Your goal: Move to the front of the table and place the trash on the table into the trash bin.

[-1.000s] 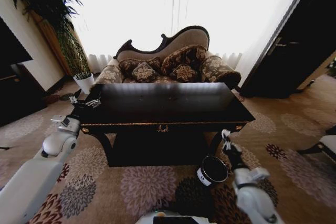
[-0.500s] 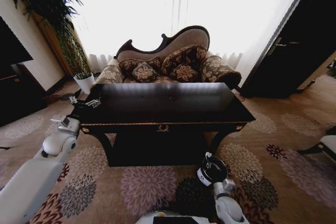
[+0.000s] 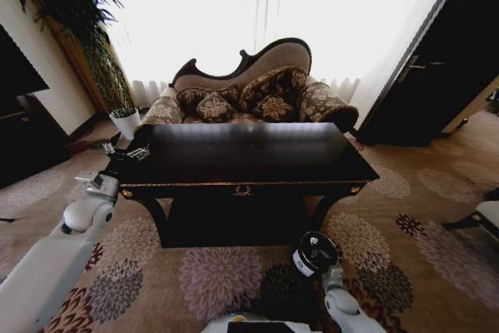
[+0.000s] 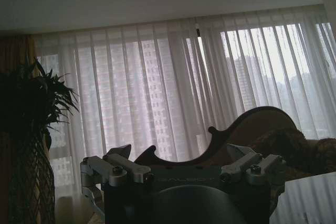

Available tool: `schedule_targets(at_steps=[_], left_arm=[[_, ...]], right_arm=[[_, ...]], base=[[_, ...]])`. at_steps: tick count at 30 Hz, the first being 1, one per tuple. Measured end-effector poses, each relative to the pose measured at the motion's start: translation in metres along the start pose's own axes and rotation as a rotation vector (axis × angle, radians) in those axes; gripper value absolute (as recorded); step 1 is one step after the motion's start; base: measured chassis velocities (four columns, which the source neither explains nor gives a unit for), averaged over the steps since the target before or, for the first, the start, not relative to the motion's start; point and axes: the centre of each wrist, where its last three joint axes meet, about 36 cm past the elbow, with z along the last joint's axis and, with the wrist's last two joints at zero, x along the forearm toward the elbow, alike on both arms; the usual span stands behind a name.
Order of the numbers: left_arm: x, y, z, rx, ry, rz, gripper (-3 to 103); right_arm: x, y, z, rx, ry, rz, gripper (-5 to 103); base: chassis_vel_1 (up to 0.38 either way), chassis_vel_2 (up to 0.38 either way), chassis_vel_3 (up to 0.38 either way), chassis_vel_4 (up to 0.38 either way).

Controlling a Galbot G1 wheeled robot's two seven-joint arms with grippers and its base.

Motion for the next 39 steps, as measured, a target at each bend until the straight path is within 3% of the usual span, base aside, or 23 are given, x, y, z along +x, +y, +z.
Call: schedule_targets(at_steps=[6, 13, 16, 18, 22, 28, 29, 30, 31, 33, 36, 39], left_arm=[[0.0, 0.0, 0.0, 0.0, 0.0, 0.0, 100], [0.0, 0.0, 0.0, 0.0, 0.0, 0.0, 100], [0.0, 0.0, 0.0, 0.0, 0.0, 0.0, 100], [0.0, 0.0, 0.0, 0.0, 0.0, 0.0, 100], [0.0, 0.0, 0.0, 0.0, 0.0, 0.0, 100], [0.0, 0.0, 0.0, 0.0, 0.0, 0.0, 100], [0.0, 0.0, 0.0, 0.0, 0.0, 0.0, 100], [0.0, 0.0, 0.0, 0.0, 0.0, 0.0, 100], [0.0, 0.0, 0.0, 0.0, 0.0, 0.0, 100], [0.0, 0.0, 0.0, 0.0, 0.0, 0.0, 100], [0.0, 0.0, 0.0, 0.0, 0.0, 0.0, 100], [0.0, 0.0, 0.0, 0.0, 0.0, 0.0, 100]], right_arm=[[-0.028, -0.044, 0.001, 0.086, 0.018, 0.074, 0], [-0.032, -0.063, 0.006, 0.127, 0.04, 0.094, -2], [-0.032, -0.062, 0.008, 0.127, 0.045, 0.084, 13], [-0.031, -0.061, 0.008, 0.125, 0.045, 0.081, 13], [-0.033, -0.053, 0.006, 0.115, 0.039, 0.07, 35], [-0.033, -0.052, 0.006, 0.115, 0.04, 0.066, 51], [-0.033, -0.052, 0.006, 0.115, 0.04, 0.066, 56], [-0.032, -0.047, 0.005, 0.109, 0.034, 0.057, 73], [-0.031, -0.045, 0.004, 0.105, 0.03, 0.053, 78], [-0.029, -0.042, 0.003, 0.099, 0.023, 0.048, 78], [-0.019, -0.026, -0.003, 0.057, -0.008, 0.028, 94], [-0.008, -0.015, -0.008, 0.023, -0.036, 0.015, 99]], base=[[0.0, 0.0, 0.0, 0.0], [0.0, 0.0, 0.0, 0.0], [0.0, 0.0, 0.0, 0.0], [0.0, 0.0, 0.0, 0.0], [0.0, 0.0, 0.0, 0.0], [0.0, 0.0, 0.0, 0.0], [0.0, 0.0, 0.0, 0.0], [0.0, 0.0, 0.0, 0.0], [0.0, 0.0, 0.0, 0.0], [0.0, 0.0, 0.0, 0.0], [0.0, 0.0, 0.0, 0.0], [0.0, 0.0, 0.0, 0.0]])
